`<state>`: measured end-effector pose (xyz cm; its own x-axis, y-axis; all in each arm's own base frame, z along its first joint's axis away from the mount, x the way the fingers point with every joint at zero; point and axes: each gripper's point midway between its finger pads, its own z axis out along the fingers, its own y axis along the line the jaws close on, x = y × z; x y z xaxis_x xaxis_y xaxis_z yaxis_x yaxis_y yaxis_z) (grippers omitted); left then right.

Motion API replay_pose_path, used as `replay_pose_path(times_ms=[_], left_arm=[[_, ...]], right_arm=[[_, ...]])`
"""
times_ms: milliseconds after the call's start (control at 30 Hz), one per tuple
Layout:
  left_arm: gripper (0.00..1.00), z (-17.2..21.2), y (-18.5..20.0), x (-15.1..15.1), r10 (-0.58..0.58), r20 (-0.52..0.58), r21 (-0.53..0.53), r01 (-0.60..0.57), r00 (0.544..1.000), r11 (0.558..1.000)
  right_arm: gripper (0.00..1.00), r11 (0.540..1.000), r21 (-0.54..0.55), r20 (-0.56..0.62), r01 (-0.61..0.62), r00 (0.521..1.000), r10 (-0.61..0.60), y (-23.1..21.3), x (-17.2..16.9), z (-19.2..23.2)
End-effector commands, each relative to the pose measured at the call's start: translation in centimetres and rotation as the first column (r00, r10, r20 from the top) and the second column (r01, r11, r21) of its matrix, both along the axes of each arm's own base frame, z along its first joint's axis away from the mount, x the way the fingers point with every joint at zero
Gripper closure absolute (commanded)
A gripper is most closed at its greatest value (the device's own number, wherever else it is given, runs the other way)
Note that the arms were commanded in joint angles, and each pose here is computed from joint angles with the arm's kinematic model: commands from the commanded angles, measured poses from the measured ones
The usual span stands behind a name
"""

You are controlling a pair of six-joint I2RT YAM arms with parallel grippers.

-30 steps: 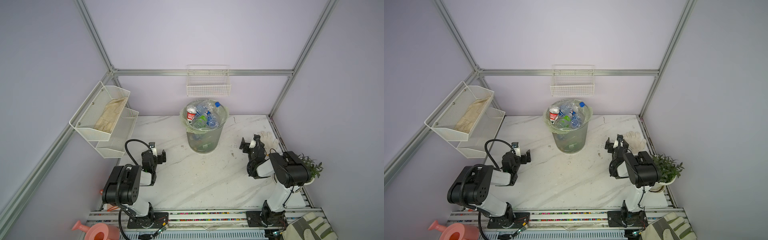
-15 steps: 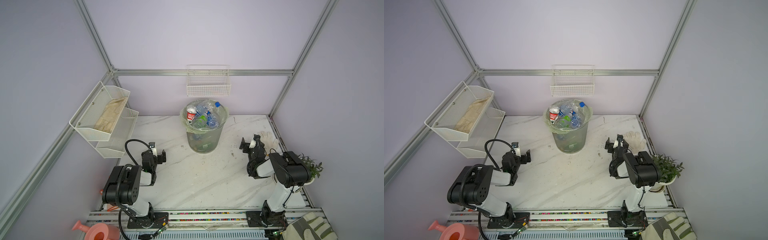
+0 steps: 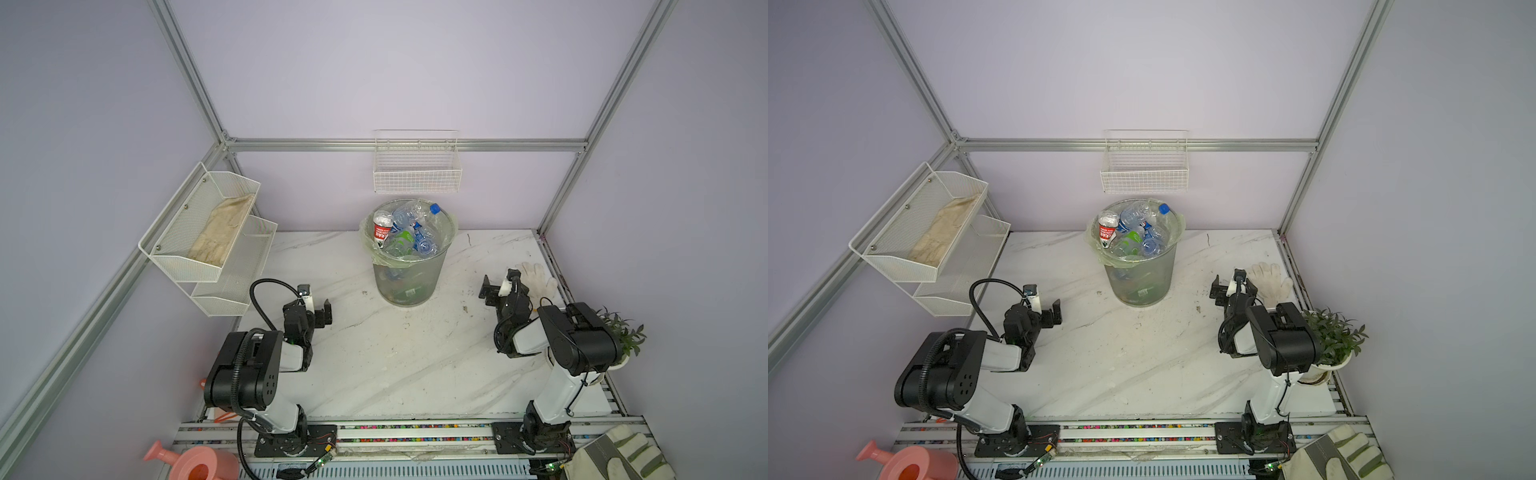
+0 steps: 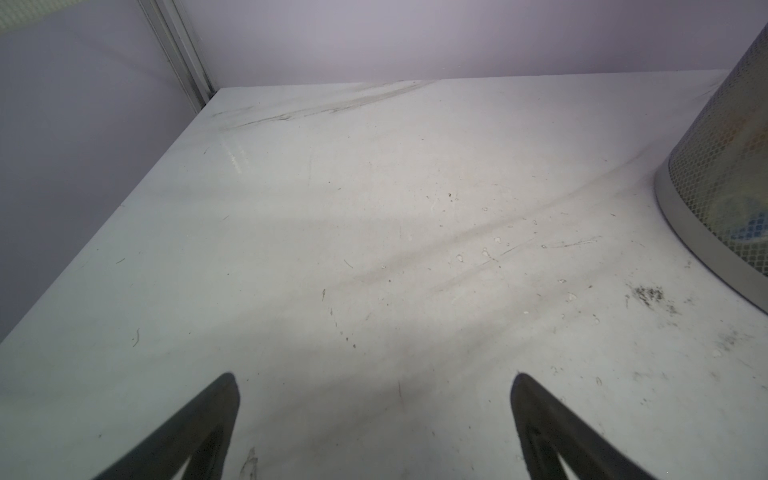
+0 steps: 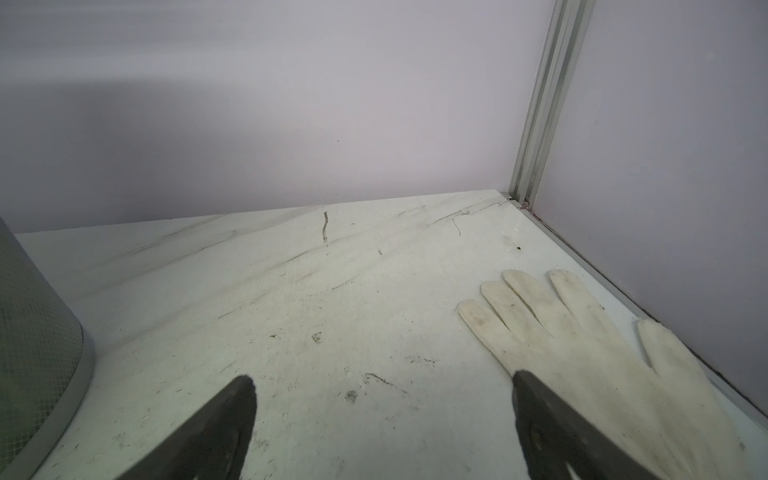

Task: Throw the plastic bottles in the bin

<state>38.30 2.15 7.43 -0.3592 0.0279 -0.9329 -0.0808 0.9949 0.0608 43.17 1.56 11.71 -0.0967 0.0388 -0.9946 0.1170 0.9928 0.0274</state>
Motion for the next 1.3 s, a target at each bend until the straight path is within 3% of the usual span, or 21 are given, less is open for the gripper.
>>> replay_pose_path(times_ms=[0,1267], left_arm=[[0.0,3.87,0.13,2.02,-0.008,0.119,0.009,0.007,0.993,1.0],[0.0,3.87,0.28,1.98,0.001,0.123,0.006,-0.002,0.992,1.0]], right_arm=[[0.03,1.0,0.001,0.053,0.005,0.999,-0.005,-0.21,0.34,1.91],[0.03,1.0,-0.013,0.053,0.008,0.999,-0.008,-0.28,0.29,1.89]])
